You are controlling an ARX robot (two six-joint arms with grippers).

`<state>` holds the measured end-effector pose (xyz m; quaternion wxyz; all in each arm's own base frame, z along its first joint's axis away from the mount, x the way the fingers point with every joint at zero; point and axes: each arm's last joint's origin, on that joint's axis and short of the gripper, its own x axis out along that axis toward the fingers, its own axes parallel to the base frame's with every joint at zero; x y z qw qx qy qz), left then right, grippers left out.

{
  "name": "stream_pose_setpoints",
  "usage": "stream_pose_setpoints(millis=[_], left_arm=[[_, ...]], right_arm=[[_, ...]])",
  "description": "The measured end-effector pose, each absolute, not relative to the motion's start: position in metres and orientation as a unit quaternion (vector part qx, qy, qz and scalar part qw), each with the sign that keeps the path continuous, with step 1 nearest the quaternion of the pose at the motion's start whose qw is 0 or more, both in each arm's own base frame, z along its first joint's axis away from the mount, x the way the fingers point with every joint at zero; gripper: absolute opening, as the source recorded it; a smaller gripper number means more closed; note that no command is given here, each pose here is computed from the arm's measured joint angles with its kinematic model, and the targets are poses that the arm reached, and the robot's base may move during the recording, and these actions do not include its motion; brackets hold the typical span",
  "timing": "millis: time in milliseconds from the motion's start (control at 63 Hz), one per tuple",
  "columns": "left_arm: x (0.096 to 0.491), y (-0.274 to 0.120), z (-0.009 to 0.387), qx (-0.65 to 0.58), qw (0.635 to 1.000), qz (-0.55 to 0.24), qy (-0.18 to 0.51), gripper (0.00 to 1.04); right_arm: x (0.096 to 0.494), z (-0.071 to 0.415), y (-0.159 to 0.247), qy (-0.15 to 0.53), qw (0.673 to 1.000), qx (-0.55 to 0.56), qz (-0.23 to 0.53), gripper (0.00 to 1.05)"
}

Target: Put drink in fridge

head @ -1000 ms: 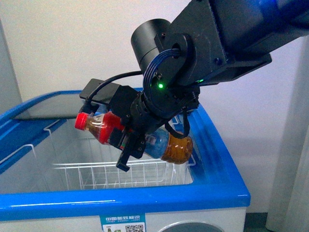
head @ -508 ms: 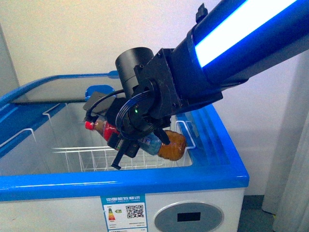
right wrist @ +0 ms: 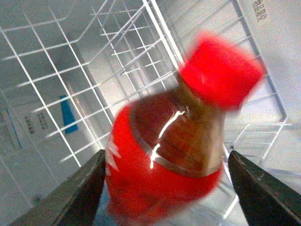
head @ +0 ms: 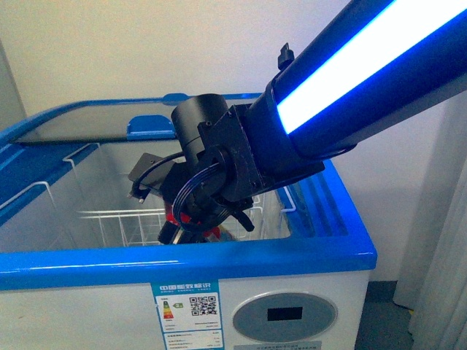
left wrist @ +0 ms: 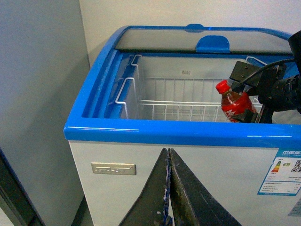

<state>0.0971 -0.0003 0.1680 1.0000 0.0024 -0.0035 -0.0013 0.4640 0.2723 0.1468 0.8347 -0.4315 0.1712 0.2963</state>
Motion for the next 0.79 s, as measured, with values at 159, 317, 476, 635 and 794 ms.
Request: stream_pose_setpoints(millis=[159,317,476,635,794], left_arm=[[0.097,0.0,0.168,0.002,1.0,-0.001,-0.004,0.03],[0.097,0.0,0.168,0.002,1.0,-0.001,-0.004,0.03],[0.097,0.0,0.168,0.002,1.0,-0.001,-0.004,0.03],[0.097,0.0,0.168,0.002,1.0,-0.001,-0.004,0.03],[0.097,0.0,0.168,0.002,1.0,-0.001,-0.004,0.03]], right_arm=[[0.45,0.181,0.264,0.146,0.842,-0.408,0.322,0.97],[0.412,0.241,0.26,0.098,0.844,-0.339,0.404,0.97],[0.392,0.297,0.224,0.056,0.888,-0.295,0.349,0.97],[0.386,0.325,0.142,0.068,0.959,-0.24,0.136,0.97],[0.338,0.338,0.079,0.113,0.982,-0.136,0.061,0.97]])
